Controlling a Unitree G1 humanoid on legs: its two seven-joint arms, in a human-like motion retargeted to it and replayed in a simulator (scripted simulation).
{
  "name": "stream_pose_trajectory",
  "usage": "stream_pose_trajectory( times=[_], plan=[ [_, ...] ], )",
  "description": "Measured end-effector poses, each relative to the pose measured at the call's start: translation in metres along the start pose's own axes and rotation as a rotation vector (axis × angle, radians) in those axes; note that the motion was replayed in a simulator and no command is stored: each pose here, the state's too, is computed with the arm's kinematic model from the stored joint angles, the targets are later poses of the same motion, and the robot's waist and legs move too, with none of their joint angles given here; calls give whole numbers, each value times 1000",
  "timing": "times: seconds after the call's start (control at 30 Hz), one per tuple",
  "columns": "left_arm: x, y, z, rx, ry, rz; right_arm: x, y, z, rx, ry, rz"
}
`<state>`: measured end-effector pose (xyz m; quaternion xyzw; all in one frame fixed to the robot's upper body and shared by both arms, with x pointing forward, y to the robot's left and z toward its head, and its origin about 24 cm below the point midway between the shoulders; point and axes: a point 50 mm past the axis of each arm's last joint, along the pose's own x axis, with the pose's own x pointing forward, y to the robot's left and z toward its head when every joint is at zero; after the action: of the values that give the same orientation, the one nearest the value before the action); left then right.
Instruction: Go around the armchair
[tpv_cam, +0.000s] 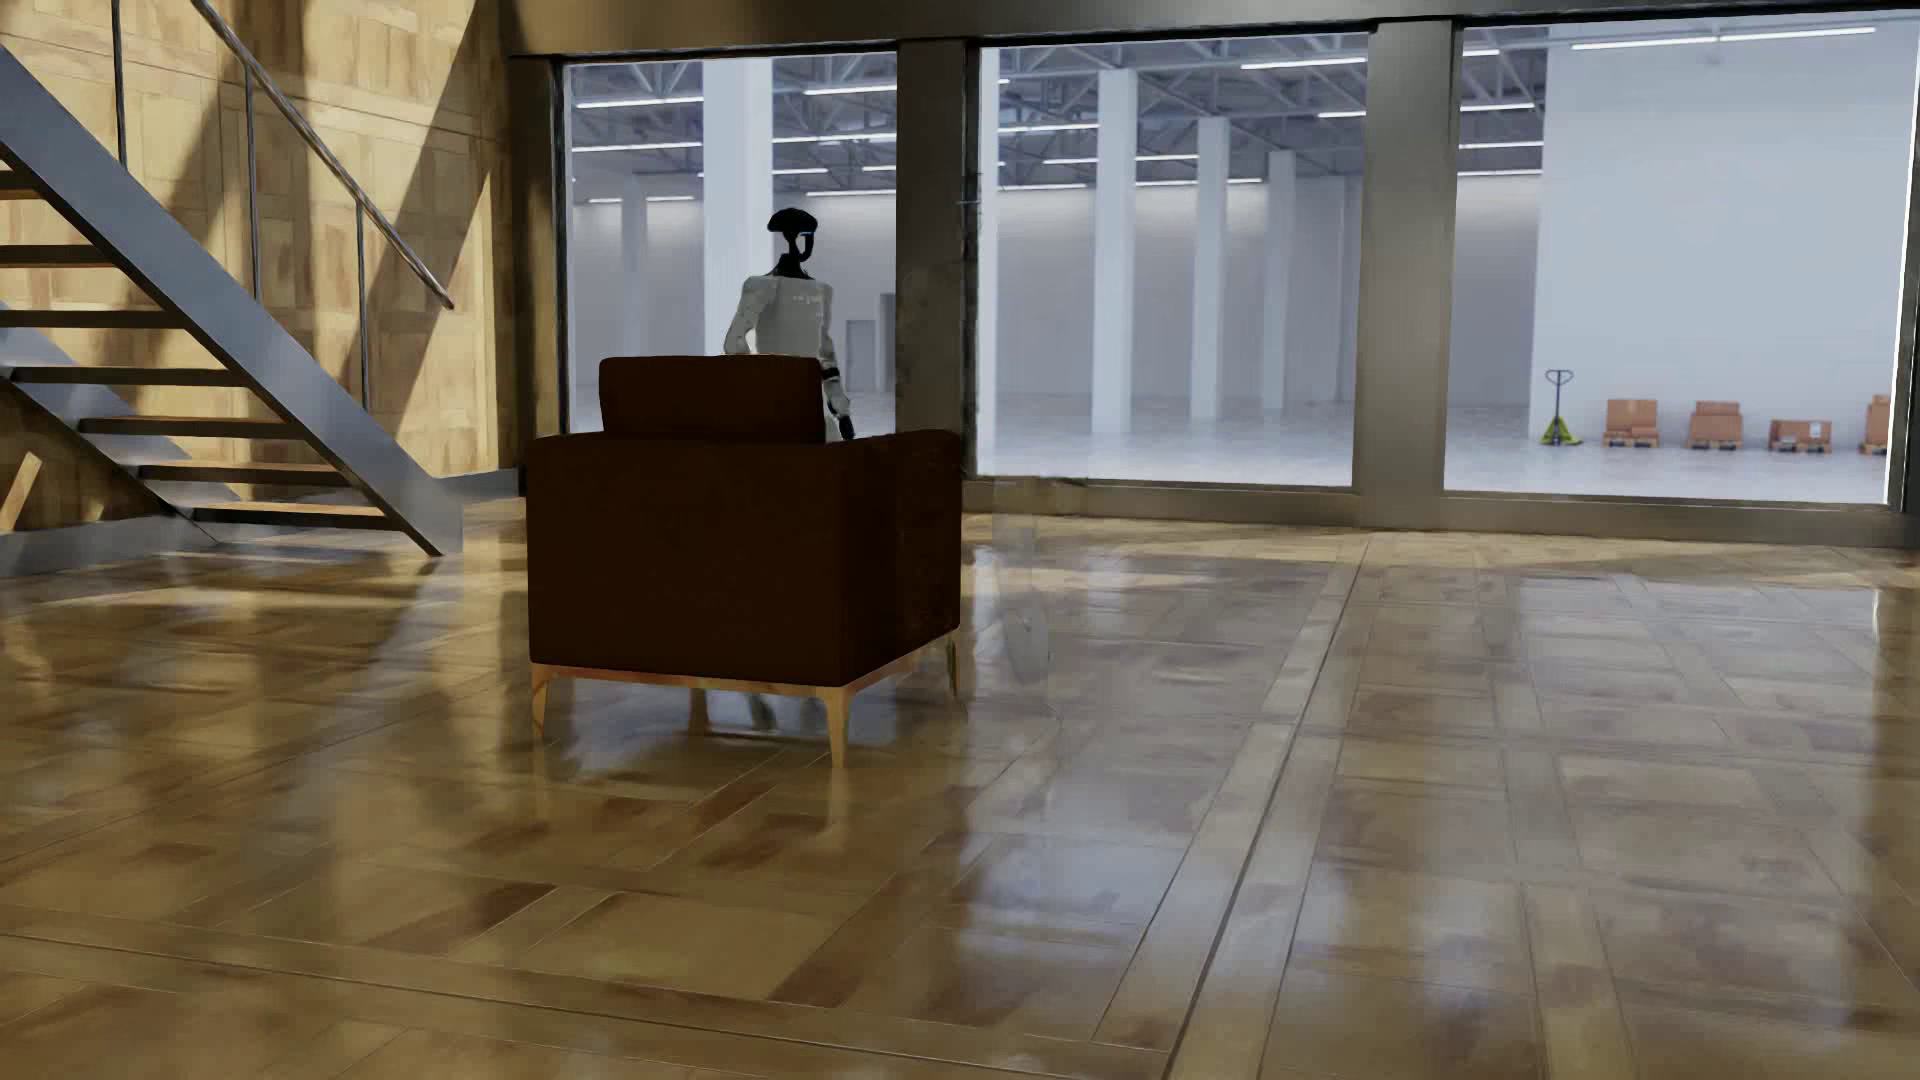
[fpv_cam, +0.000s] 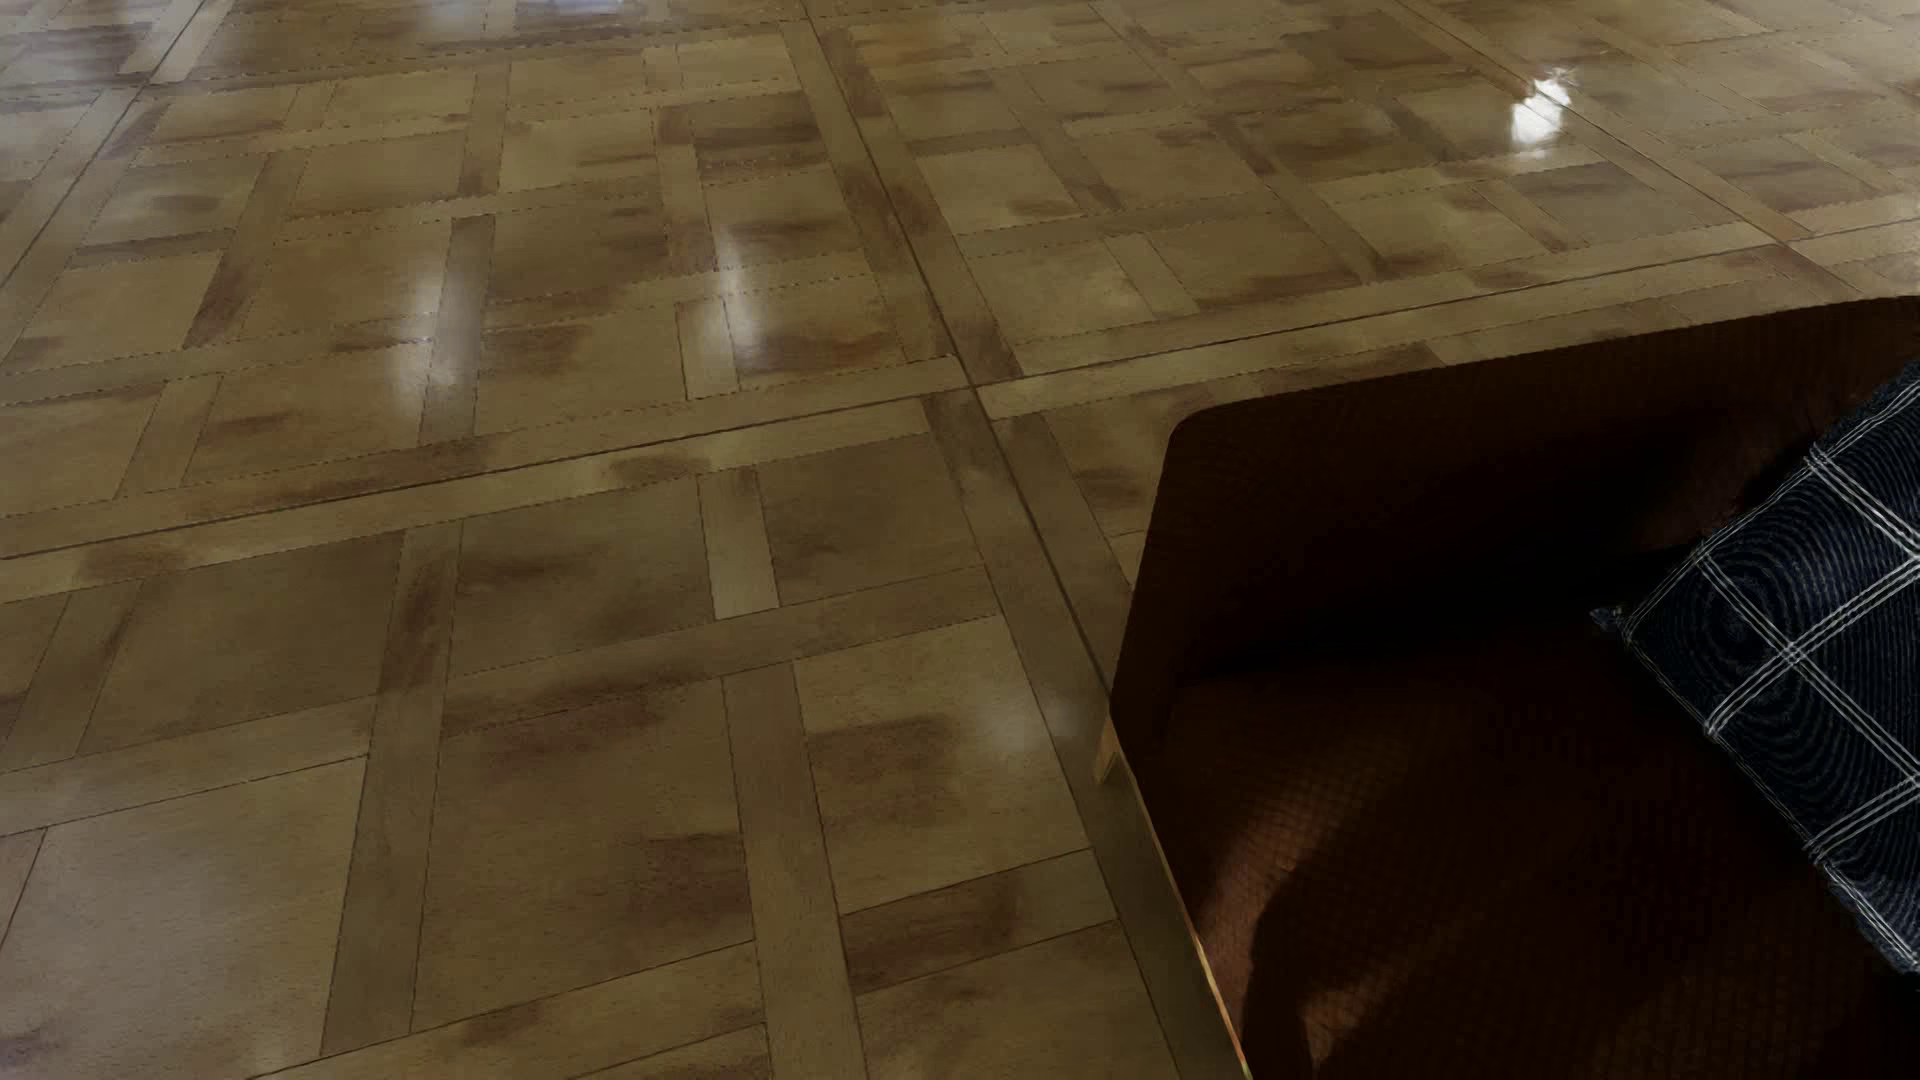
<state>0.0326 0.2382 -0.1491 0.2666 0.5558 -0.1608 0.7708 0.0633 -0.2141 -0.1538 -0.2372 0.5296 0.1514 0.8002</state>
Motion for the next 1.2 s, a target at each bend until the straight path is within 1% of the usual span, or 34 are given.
stream_pose_trajectory(
  times=[0.1,0.17,0.3,0.4,0.6,0.77,0.93,1.07,1.2],
  plan=[
    [3,11,11,-24,-31,37,-1,16,-7,-24,25,49],
    [6,11,20,-38,-53,39,-1,21,-11,-64,45,73],
    [7,-4,45,-19,-149,-7,-1,12,-12,-80,51,55],
    [6,-14,54,-23,-185,-31,0,3,-11,-66,55,29],
    [5,-21,37,-15,-125,-51,2,-6,-1,-53,18,2],
    [3,-24,11,-8,-30,-59,1,-14,2,-13,1,-32],
    [1,-25,-3,16,19,-70,1,-24,8,30,-24,-72],
    [-1,-19,-6,23,26,-58,-2,-21,4,50,-25,-69],
    [2,-8,1,31,8,-31,-5,-7,-17,35,50,-31]
  ],
)
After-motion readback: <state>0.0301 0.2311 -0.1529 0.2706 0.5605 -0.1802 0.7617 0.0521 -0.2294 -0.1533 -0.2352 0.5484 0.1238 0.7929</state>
